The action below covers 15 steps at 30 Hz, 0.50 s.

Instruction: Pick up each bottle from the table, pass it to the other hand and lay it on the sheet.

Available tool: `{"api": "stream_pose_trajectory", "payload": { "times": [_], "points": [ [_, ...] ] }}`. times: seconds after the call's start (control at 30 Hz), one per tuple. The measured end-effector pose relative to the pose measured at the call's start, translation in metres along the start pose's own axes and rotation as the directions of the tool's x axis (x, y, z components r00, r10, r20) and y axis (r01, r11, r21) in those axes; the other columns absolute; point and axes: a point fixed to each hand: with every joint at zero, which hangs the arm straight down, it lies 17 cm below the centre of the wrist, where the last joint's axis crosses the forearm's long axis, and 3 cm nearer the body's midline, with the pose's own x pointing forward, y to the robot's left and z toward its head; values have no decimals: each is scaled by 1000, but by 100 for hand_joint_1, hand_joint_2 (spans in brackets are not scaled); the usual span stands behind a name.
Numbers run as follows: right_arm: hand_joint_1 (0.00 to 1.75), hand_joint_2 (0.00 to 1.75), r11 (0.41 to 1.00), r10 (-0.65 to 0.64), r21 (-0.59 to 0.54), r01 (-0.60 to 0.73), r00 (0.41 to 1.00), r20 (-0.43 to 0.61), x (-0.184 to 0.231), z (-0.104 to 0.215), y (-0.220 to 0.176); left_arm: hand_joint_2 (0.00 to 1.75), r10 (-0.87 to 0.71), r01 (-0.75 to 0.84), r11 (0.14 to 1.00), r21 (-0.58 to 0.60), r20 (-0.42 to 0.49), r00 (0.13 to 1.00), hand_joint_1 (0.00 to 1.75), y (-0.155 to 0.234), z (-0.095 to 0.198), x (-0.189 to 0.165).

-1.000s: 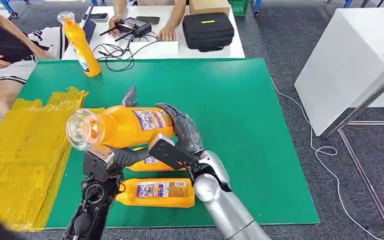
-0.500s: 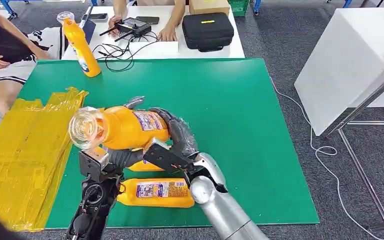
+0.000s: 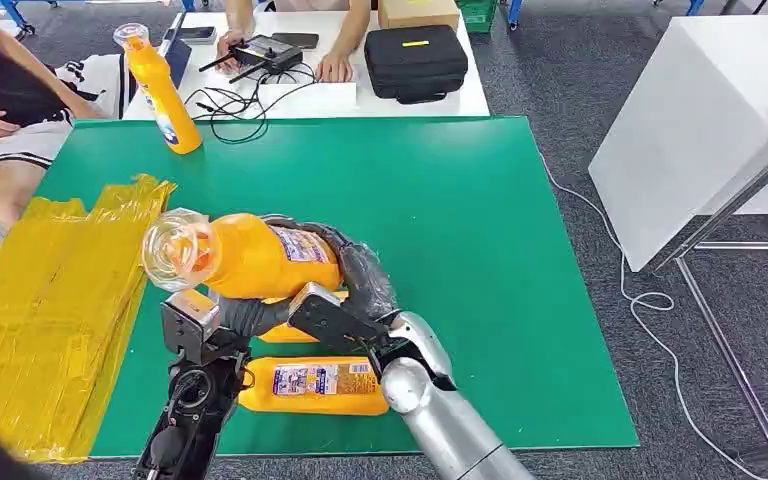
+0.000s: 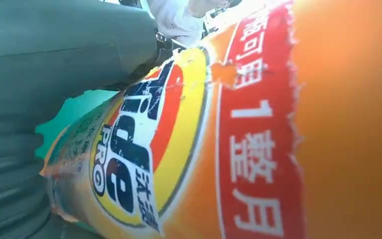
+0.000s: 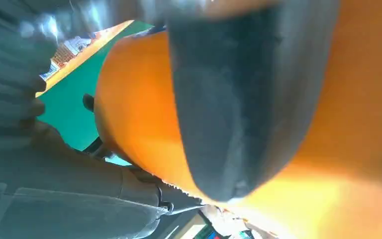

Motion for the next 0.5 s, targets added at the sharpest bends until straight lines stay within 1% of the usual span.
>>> {"api": "stream_pose_trajectory", "payload": {
  "times": [0.07, 0.1, 0.13, 0.3, 0.4, 0.5],
  "points": [
    [175, 175, 1000, 0, 0, 0, 1000, 2, 0, 0, 0, 175, -1, 1, 1000, 4, 2, 1000, 175, 1, 0, 0],
    [134, 175, 1000, -1, 1, 1, 1000, 5, 1, 1, 1, 175, -3, 3, 1000, 8, 3, 1000, 175, 2, 0, 0],
    [0, 175, 1000, -2, 0, 2, 1000, 6, 1, 1, 1, 175, -3, 3, 1000, 11, 4, 1000, 175, 2, 0, 0],
    [0, 175, 999, -16, -42, 18, 999, 42, 6, 2, -7, 175, -29, 28, 998, 60, 25, 999, 175, 14, 1, 5],
    [0, 175, 992, -39, -114, 51, 993, 107, 17, 5, -25, 175, -84, 79, 988, 133, 33, 996, 175, 36, 4, 7],
    [0, 175, 986, -45, -154, 65, 990, 135, 21, 10, -40, 175, -114, 108, 980, 170, 30, 993, 175, 50, 7, 8]
  ]
}}
